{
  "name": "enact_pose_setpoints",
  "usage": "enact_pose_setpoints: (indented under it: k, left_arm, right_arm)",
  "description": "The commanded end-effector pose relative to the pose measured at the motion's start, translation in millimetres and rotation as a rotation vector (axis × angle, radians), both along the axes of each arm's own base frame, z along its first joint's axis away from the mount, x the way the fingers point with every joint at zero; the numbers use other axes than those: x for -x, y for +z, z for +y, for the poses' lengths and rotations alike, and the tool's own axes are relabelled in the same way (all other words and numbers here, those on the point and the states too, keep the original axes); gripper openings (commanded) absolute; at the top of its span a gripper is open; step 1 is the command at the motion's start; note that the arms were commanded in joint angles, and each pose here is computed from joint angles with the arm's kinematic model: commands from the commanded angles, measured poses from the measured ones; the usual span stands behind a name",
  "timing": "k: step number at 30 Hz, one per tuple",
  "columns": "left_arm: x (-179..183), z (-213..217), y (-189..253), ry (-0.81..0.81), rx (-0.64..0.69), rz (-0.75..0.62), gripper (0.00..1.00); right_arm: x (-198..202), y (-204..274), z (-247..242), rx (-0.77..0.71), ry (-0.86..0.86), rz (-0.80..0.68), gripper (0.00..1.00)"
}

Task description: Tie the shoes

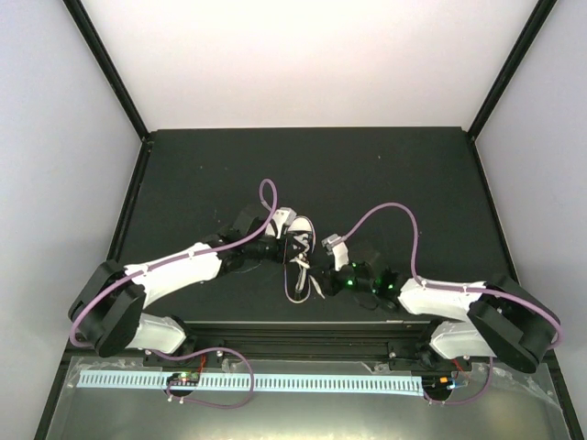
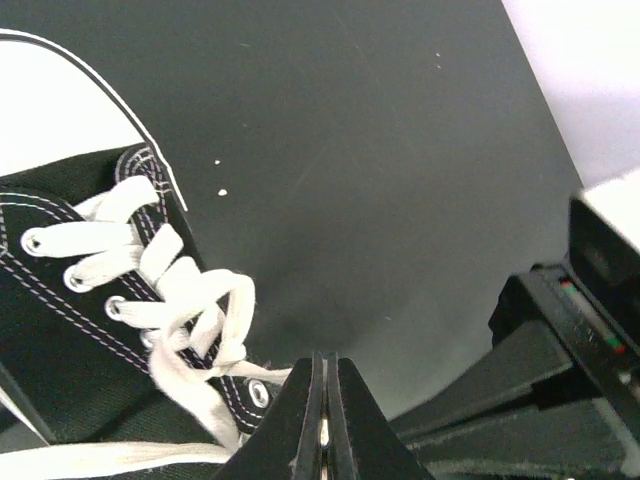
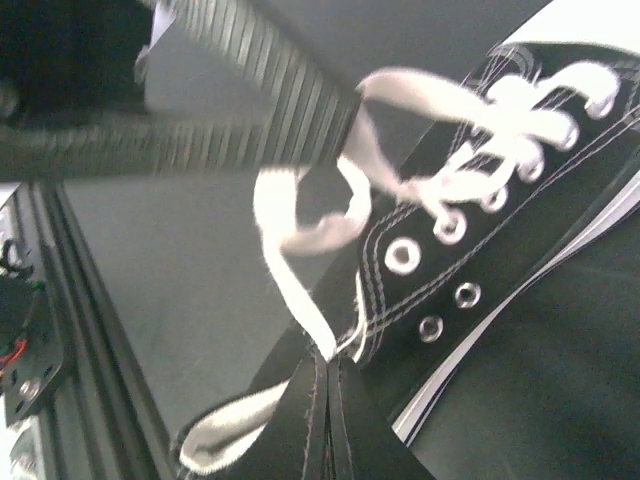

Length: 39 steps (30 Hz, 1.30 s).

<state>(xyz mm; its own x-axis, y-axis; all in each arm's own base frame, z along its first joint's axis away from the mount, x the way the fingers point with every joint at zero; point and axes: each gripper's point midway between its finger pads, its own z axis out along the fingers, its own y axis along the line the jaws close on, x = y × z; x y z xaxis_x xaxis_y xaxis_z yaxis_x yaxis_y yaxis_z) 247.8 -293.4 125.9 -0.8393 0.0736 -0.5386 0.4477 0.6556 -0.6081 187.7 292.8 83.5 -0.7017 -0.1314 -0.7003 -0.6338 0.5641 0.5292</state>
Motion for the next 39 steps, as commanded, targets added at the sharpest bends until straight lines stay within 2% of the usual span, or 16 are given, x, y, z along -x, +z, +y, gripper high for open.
enact_pose_setpoints:
  k: [1, 5, 12, 18, 25, 28, 32, 39]
  left_arm:
    - [7.0, -11.5, 23.6, -0.093, 0.090, -0.078, 0.02]
    - [18.1, -13.8, 21.6, -0.144, 0.112, -0.088, 0.01]
    - [45.4, -2.8, 10.3, -0.198, 0.130, -0.103, 0.01]
    - [61.2, 4.2, -13.5, -0.219, 0.105, -0.048, 0.01]
    - [72.9, 8.9, -34.5, -0.239, 0.045, -0.006, 0.05]
    - [77.2, 16.2, -42.2, -0.230, 0.014, 0.010, 0.14]
    - [81.4, 30.0, -43.4, -0.183, -0.010, 0.006, 0.32]
    - [78.6, 48.6, -25.5, -0.086, -0.007, -0.003, 0.57]
  right_arm:
    - [-19.6, 0.0, -4.5, 0.103, -0.074, -0.027, 0.02]
    - [-31.6, -7.6, -4.8, 0.174, -0.107, -0.003, 0.02]
    - [-51.3, 3.7, -4.9, 0.169, -0.150, -0.003, 0.02]
    - [-50.7, 20.8, 14.2, 0.121, -0.065, -0.025, 0.02]
    - [-42.7, 13.6, 26.7, 0.116, 0.025, -0.002, 0.02]
    - [-40.2, 6.7, 23.9, 0.129, 0.025, 0.010, 0.02]
    - [-36.6, -0.2, 18.2, 0.146, 0.020, 0.017, 0.01]
    - [-34.2, -4.2, 13.8, 0.164, 0.021, 0.015, 0.02]
